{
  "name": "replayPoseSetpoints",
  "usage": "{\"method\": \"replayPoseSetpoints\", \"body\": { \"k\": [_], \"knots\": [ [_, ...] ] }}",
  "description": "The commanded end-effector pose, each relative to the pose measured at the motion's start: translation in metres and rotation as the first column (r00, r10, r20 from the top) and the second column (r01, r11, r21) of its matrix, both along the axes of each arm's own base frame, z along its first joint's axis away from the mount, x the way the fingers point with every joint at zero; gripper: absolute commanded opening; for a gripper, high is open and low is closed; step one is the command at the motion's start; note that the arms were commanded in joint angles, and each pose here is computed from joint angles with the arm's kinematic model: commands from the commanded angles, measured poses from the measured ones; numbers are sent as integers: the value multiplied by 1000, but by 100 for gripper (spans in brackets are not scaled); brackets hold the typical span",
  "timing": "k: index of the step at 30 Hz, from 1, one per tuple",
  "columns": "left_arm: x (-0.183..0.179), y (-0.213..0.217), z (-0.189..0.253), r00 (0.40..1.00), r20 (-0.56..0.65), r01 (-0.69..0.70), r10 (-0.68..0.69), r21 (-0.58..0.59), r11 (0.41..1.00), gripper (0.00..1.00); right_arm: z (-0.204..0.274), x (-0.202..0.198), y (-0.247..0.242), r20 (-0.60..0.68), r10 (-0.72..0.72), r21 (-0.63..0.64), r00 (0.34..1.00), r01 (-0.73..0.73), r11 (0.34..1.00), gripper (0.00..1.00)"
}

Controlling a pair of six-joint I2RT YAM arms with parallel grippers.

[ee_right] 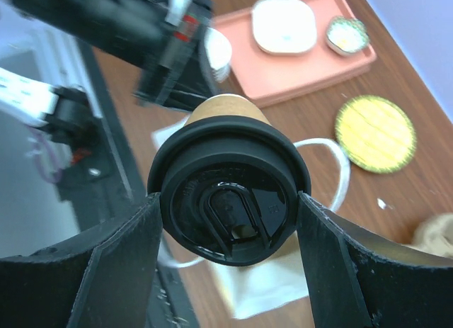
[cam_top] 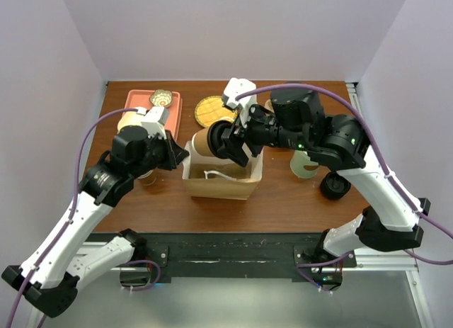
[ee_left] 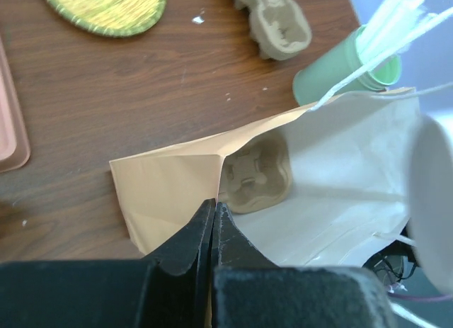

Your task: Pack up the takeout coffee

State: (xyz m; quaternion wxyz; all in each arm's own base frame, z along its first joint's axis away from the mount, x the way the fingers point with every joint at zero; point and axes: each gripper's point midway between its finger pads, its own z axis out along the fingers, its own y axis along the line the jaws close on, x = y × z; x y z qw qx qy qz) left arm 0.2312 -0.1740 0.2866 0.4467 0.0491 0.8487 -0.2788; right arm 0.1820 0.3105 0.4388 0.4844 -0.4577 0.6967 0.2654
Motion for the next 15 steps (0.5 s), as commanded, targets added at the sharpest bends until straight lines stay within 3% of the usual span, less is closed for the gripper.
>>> {"method": "replayPoseSetpoints", "body": {
  "k": [1, 7, 11, 15],
  "knots": [
    [0, -13, 32, 972, 211, 115, -101, -59, 992, 0, -23, 17, -10, 86, -53, -153, 995, 66, 986, 41],
    [-4, -13, 38, 958, 270, 130, -100, -97, 987, 0, -63, -1, -4, 115, -12, -310, 993, 48, 949, 40],
    [-6, -14, 29, 964, 247, 132, -103, -104, 986, 0, -79, -11, 0, 166, -16, -376, 986, 78, 923, 40],
    [-13, -13, 34, 943, 315, 154, -104, -136, 979, 0, -87, -6, 4, 221, -40, -395, 974, 127, 910, 42]
  ]
}}
